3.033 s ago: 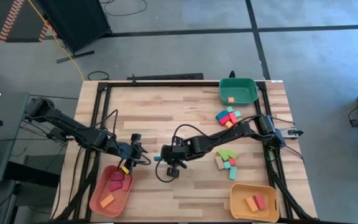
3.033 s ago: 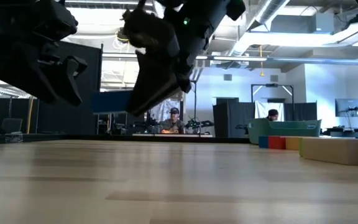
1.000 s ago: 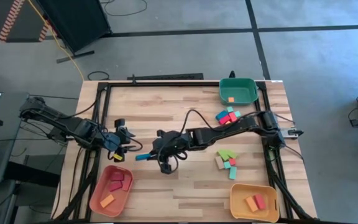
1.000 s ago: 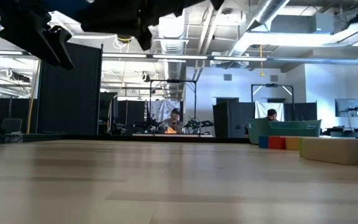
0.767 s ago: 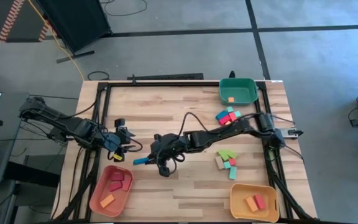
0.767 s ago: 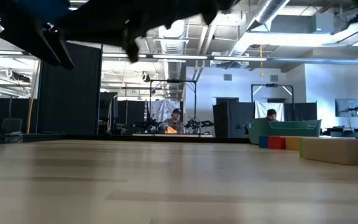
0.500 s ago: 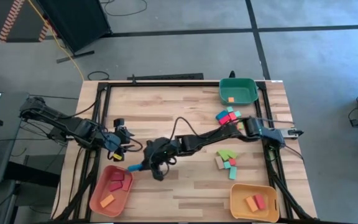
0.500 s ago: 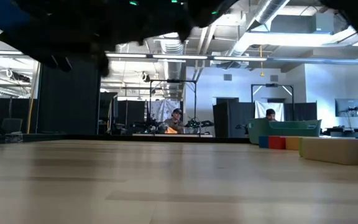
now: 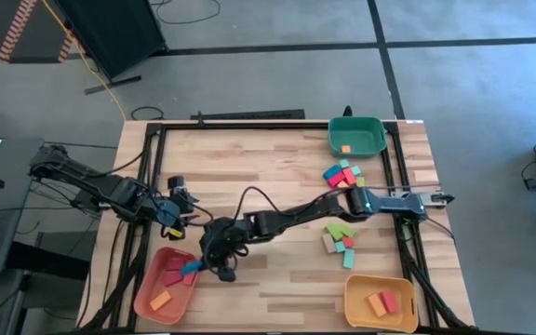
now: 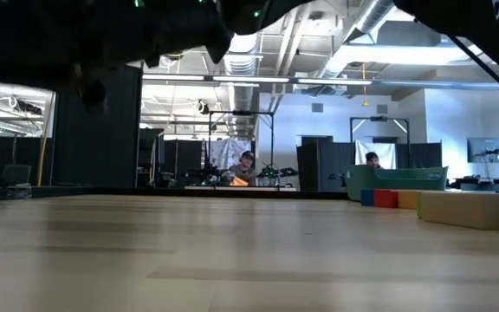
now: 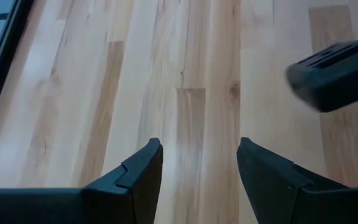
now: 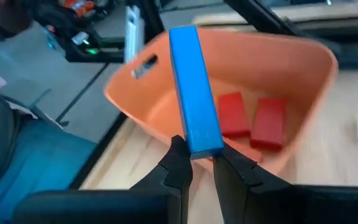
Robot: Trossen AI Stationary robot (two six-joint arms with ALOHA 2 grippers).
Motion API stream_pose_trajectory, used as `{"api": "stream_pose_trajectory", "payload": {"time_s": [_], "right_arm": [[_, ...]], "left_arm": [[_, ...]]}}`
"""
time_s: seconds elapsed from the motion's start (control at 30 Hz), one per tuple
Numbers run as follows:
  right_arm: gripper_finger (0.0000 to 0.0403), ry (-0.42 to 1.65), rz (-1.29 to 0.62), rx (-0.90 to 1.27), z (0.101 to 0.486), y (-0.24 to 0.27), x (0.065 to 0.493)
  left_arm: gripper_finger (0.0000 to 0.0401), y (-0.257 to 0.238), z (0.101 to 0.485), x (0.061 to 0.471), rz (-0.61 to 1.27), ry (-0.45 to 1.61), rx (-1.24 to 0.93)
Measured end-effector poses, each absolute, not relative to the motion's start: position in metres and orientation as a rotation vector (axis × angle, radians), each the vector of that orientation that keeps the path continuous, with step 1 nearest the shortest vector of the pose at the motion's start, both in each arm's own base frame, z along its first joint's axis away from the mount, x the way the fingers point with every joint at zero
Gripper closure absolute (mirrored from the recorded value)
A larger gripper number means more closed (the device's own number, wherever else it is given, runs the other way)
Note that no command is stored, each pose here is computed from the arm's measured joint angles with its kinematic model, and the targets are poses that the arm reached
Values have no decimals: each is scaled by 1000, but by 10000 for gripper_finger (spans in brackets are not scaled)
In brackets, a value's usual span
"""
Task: Sort blocks by size
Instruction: Put the medium blue rectangular block into the orange bin
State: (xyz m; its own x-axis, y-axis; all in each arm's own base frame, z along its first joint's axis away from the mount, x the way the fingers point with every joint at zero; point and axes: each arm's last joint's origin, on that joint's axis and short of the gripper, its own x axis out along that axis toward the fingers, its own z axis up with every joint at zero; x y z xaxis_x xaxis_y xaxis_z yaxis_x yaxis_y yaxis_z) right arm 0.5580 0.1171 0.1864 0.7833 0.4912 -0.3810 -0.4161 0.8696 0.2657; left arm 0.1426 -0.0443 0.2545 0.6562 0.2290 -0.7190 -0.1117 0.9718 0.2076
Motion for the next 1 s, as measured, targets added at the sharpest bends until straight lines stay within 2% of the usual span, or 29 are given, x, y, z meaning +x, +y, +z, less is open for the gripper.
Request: {"api": "stream_pose_trajectory", "payload": {"time_s": [1.0], "right_arm": [[320, 409, 446, 150, 191, 104, 562]], "left_arm": [[204, -45, 255, 144, 199, 817, 134]]}}
